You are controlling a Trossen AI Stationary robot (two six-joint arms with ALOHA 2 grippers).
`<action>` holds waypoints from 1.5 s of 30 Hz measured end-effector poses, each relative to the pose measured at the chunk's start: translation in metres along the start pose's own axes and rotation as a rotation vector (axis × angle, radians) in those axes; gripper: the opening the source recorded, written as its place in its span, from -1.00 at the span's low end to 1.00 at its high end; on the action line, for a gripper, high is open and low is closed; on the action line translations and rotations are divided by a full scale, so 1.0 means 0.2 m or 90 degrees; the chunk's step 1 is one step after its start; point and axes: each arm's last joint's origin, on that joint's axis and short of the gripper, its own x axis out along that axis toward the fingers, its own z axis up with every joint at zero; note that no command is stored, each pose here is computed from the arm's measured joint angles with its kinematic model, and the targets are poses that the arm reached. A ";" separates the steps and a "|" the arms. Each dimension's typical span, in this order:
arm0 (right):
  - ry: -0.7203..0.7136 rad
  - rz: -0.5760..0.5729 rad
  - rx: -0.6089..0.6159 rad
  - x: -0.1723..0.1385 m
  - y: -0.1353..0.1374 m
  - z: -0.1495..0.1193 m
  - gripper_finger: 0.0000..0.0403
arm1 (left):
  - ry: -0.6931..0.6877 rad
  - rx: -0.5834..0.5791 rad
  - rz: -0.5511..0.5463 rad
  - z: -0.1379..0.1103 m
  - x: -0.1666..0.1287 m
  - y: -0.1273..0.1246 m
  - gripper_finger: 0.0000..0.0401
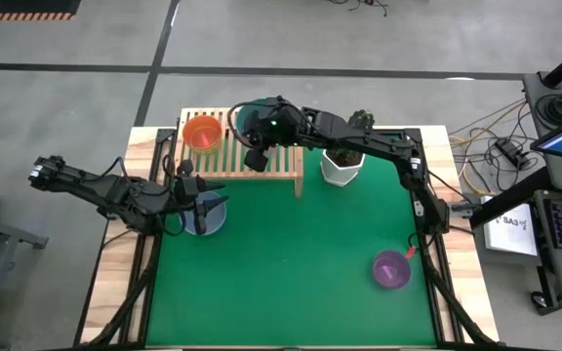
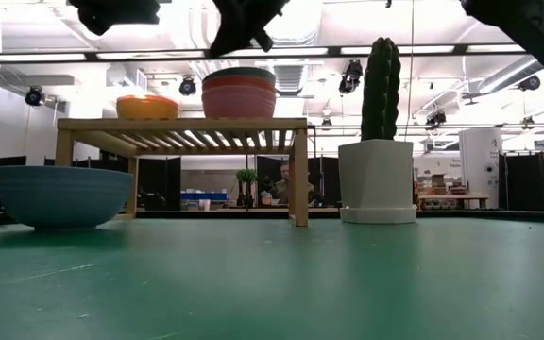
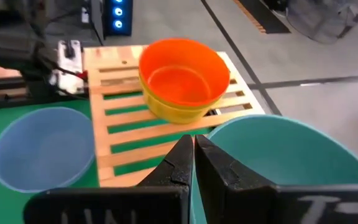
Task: Place and stack bowls onto a shelf
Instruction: Stack the dark green bowl on top of the orange bowl on the shelf
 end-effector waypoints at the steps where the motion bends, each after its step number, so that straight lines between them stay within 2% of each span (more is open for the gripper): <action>1: -0.004 0.005 -0.002 -0.02 0.01 0.01 -0.96 | 0.000 0.000 0.000 0.00 0.00 0.00 -0.35; 6: -0.028 0.035 -0.015 -0.09 0.06 0.05 -0.96 | 0.000 0.000 0.000 0.00 0.00 0.00 -0.35; 10: -0.005 0.032 -0.024 -0.10 0.07 0.03 -0.96 | 0.002 -0.004 -0.009 0.00 0.00 0.00 -0.35; 14: 0.041 -0.021 -0.022 -0.10 -0.01 0.00 -0.96 | 0.002 -0.002 -0.020 0.00 0.00 -0.01 -0.35; 19: 0.023 -0.039 -0.005 -0.12 -0.11 -0.04 -0.96 | 0.002 0.001 -0.031 0.00 -0.01 -0.02 -0.35; 25: -0.043 -0.051 0.000 -0.16 -0.11 -0.16 -0.96 | -0.001 0.008 -0.042 0.00 -0.02 -0.03 -0.35; 30: -0.109 -0.109 0.080 -0.20 -0.17 -0.30 -0.96 | -0.010 0.008 -0.044 0.00 -0.02 -0.04 -0.35; 33: -0.103 -0.152 0.132 -0.22 -0.23 -0.38 -0.96 | -0.014 0.006 -0.044 0.01 -0.02 -0.04 -0.35; 38: -0.078 -0.165 0.141 -0.20 -0.25 -0.46 -0.96 | -0.025 0.006 -0.045 0.02 -0.02 -0.04 -0.35; 45: -0.080 -0.166 0.139 -0.20 -0.25 -0.46 -0.96 | -0.024 0.012 -0.045 0.02 -0.01 -0.04 -0.35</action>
